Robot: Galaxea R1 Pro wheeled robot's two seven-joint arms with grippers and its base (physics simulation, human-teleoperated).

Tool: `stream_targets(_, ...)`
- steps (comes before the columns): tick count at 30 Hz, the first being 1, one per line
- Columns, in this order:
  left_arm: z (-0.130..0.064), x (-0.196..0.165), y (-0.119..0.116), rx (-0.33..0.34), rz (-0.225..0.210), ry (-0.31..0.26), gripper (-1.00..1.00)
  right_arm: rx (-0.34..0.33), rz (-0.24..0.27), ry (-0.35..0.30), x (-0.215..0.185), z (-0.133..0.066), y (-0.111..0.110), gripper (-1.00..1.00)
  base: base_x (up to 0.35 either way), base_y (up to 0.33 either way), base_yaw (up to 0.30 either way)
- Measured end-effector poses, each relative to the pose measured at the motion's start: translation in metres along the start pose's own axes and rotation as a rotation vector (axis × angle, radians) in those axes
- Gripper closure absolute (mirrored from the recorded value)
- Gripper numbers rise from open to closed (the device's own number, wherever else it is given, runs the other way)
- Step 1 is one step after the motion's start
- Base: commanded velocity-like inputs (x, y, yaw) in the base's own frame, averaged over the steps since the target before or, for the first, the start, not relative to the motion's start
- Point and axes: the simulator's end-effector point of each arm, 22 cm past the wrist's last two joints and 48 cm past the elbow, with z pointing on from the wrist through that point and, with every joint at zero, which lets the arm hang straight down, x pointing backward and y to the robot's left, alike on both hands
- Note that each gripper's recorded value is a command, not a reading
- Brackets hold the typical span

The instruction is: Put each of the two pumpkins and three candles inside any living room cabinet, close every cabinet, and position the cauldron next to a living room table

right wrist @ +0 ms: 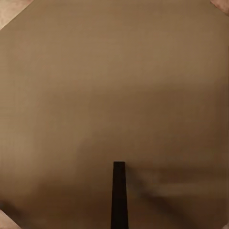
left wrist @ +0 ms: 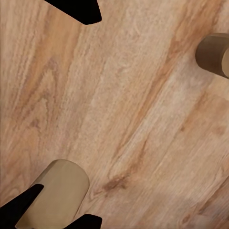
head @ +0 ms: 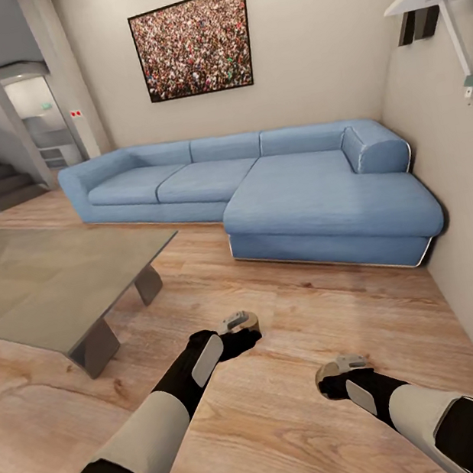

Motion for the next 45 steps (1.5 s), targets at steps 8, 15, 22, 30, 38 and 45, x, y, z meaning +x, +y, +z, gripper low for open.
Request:
stream_targets(8,-0.0004,-0.0004,-0.0003,0.000,0.000,-0.001,-1.00,0.000,0.000,-0.001,-0.0002,-0.0003,0.0000,1.00,0.190,0.000,-0.001)
stream_targets(15,-0.0003,0.0001,0.0000,0.000,0.000,0.000,-1.00,0.000,0.000,-0.001,-0.0002,-0.0004,0.0000,1.00,0.322,0.022,0.000)
stream_targets(22,0.0011,0.0038,0.0032,-0.007,-0.003,0.009,-1.00,0.000,0.001,-0.002,-0.0005,-0.0004,0.0000,1.00,0.330,0.059,0.000)
stream_targets(30,0.0012,0.0041,0.0035,-0.007,-0.003,0.010,-1.00,0.000,0.001,-0.002,-0.0005,-0.0004,-0.0001,1.00,0.330,0.006,0.000)
stream_targets(38,0.0013,0.0042,0.0036,-0.008,-0.002,0.010,-1.00,0.001,0.004,-0.002,-0.0006,-0.0003,-0.0009,1.00,0.314,0.000,0.000)
stream_targets(45,0.0000,0.0030,0.0026,-0.007,-0.001,0.007,-1.00,-0.001,0.003,-0.005,-0.0019,-0.0015,-0.0001,1.00,0.224,0.000,-0.134)
